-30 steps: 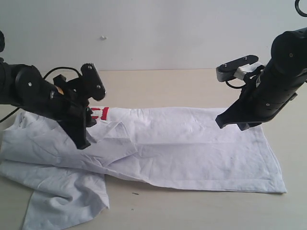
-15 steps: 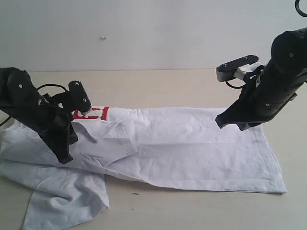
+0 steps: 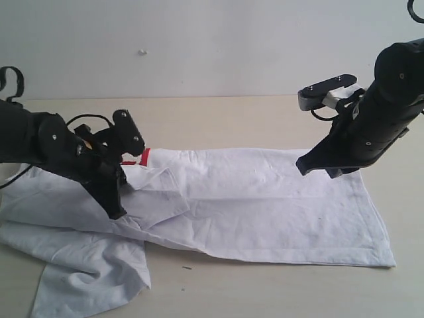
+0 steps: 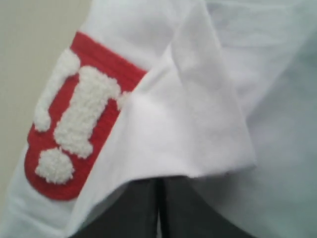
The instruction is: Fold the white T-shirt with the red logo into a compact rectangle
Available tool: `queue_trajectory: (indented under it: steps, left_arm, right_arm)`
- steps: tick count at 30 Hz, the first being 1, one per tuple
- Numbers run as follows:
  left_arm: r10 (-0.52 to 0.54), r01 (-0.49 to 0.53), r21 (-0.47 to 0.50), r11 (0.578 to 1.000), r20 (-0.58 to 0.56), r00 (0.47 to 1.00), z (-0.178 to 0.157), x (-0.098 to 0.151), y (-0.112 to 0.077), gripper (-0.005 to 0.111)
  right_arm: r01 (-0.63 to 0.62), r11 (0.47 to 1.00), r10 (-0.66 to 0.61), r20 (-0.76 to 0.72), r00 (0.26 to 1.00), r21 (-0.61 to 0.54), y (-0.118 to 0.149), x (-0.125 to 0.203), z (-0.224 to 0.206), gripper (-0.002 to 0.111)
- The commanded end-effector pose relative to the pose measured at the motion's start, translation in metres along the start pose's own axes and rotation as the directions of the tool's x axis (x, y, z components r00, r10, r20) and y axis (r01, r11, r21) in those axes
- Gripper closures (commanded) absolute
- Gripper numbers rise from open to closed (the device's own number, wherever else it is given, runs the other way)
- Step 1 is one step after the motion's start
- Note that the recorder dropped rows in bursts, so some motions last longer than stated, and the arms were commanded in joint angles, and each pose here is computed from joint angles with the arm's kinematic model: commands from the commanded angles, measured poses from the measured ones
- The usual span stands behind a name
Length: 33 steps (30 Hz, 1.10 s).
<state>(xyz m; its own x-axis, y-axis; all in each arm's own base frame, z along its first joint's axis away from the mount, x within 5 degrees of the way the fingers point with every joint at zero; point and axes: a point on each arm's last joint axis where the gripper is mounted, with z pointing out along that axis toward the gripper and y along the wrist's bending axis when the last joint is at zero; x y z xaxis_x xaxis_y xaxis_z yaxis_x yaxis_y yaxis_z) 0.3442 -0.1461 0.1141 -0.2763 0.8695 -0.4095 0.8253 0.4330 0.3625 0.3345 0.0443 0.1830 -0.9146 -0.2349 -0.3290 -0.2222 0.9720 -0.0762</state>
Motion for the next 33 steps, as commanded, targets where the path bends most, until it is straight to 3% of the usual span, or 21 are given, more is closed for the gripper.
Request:
queue_trajectory:
  steps: [1, 7, 15, 18, 22, 25, 27, 30, 33]
  left_arm:
    - [0.038, -0.034, -0.063, 0.997, 0.066, 0.997, 0.006, -0.016, -0.008, 0.107]
    - [0.001, 0.050, -0.241, 0.969, 0.207, 0.978, 0.003, -0.031, 0.007, 0.107]
    - [-0.173, 0.233, -0.247, 0.941, 0.241, 0.955, -0.016, -0.028, 0.033, 0.107]
    - [-0.214, 0.240, -0.142, 0.960, 0.175, 0.961, -0.036, -0.022, 0.034, 0.107]
    - [-0.195, 0.193, 0.110, 0.975, 0.009, 0.981, -0.059, -0.012, 0.016, 0.107]
    - [-0.140, 0.173, 0.338, 0.925, -0.120, 0.983, -0.077, -0.005, -0.005, 0.107]
    - [-0.128, 0.192, 0.433, 0.881, -0.173, 0.977, -0.087, -0.002, -0.014, 0.107]
    - [-0.073, 0.194, 0.520, 0.832, -0.243, 0.967, -0.098, 0.008, -0.029, 0.106]
    - [-0.062, 0.219, 0.519, 0.826, -0.302, 0.951, -0.107, 0.023, -0.041, 0.092]
  right_arm:
    - [-0.001, 1.000, 0.001, 0.021, 1.000, 0.003, -0.002, -0.001, -0.003, 0.108]
    - [-0.001, 1.000, 0.001, 0.016, 1.000, 0.003, -0.002, 0.000, -0.003, 0.108]
    - [-0.001, 1.000, 0.001, 0.014, 1.000, 0.003, -0.002, 0.000, -0.003, 0.108]
    - [-0.001, 1.000, 0.001, 0.022, 1.000, 0.003, -0.002, -0.001, -0.003, 0.108]
    - [0.001, 1.000, -0.001, 0.024, 1.000, 0.003, -0.002, -0.001, -0.003, 0.108]
    - [0.001, 1.000, -0.001, 0.024, 1.000, 0.003, -0.002, -0.001, -0.003, 0.108]
    - [0.001, 1.000, -0.001, 0.022, 1.000, 0.003, -0.002, -0.001, -0.003, 0.108]
    - [0.001, 1.000, -0.001, 0.007, 1.000, 0.003, -0.001, 0.001, -0.003, 0.108]
    - [-0.018, 1.000, 0.018, 0.001, 1.000, -0.010, 0.000, 0.001, -0.003, 0.108]
